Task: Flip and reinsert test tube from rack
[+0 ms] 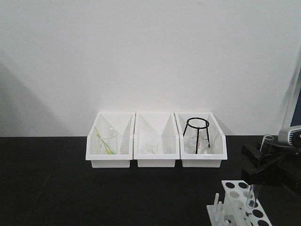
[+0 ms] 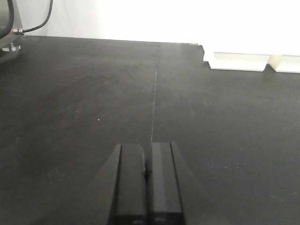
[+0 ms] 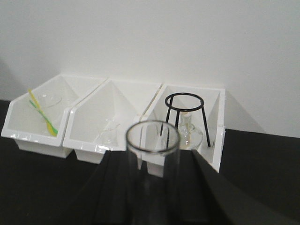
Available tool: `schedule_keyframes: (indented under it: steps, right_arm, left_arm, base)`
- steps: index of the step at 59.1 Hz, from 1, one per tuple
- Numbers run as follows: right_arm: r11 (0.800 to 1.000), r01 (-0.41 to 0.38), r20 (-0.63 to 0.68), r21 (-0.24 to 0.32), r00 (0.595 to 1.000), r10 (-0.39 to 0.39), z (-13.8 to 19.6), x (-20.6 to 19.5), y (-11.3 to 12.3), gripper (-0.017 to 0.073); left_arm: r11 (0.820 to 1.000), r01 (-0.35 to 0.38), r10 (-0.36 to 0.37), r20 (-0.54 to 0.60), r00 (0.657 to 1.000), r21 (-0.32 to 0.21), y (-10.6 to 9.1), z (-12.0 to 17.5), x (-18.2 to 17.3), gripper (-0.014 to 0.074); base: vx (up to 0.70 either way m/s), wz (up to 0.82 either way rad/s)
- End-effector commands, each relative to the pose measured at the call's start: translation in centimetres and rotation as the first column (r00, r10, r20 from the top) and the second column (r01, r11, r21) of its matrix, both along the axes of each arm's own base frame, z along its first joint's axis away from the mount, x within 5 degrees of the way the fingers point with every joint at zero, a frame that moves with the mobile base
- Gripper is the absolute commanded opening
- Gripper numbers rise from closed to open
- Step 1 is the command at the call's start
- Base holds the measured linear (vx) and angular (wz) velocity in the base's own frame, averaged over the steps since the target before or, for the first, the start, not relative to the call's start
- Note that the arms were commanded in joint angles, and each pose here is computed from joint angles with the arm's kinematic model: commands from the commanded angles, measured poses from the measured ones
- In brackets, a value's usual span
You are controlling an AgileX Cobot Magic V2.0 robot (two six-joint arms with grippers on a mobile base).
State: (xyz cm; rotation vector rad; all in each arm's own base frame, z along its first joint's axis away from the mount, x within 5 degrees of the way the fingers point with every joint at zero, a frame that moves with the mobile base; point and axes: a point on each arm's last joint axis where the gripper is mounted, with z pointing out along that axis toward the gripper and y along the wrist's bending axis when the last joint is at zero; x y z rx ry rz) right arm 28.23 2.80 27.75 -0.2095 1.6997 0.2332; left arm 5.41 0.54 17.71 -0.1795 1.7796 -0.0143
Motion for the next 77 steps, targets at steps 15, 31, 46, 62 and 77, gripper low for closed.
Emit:
schedule_keyframes:
  steps: [15,31,46,62,77]
  right_arm:
    - [0.999,-0.002,0.154,0.048,0.988,-0.006,-0.6,0.5,-0.1,0.0127]
    - [0.998,-0.066,0.131,-0.010,0.989,0.067,-2.1,1.2,0.5,0.0127]
    - [0.991,-0.125,0.100,-0.049,0.986,0.130,-3.6,1.7,1.0,0.0127]
    - [0.988,-0.153,0.062,-0.037,0.986,0.155,-5.2,2.2,1.2,0.0127]
    - [0.982,-0.188,0.102,-0.002,0.977,0.187,-7.0,1.6,1.5,0.0127]
  left_arm:
    - [1.000,0.011,-0.012,0.097,0.995,0.004,-0.1,0.8,0.1,-0.0006]
    - [1.000,0.011,-0.012,0.097,0.995,0.004,-0.1,0.8,0.1,-0.0006]
    - [1.000,0.011,-0.012,0.097,0.995,0.004,-0.1,0.8,0.1,-0.0006]
    - [1.000,0.011,-0.012,0.097,0.995,0.004,-0.1,0.8,0.1,-0.0006]
    - [1.000,0.011,-0.012,0.097,0.995,0.004,-0.1,0.8,0.1,-0.0006]
  base:
    - [0.00,0.00]
    - [0.00,0.00]
    - [0.00,0.00]
    - [0.00,0.00]
    - [0.00,0.00]
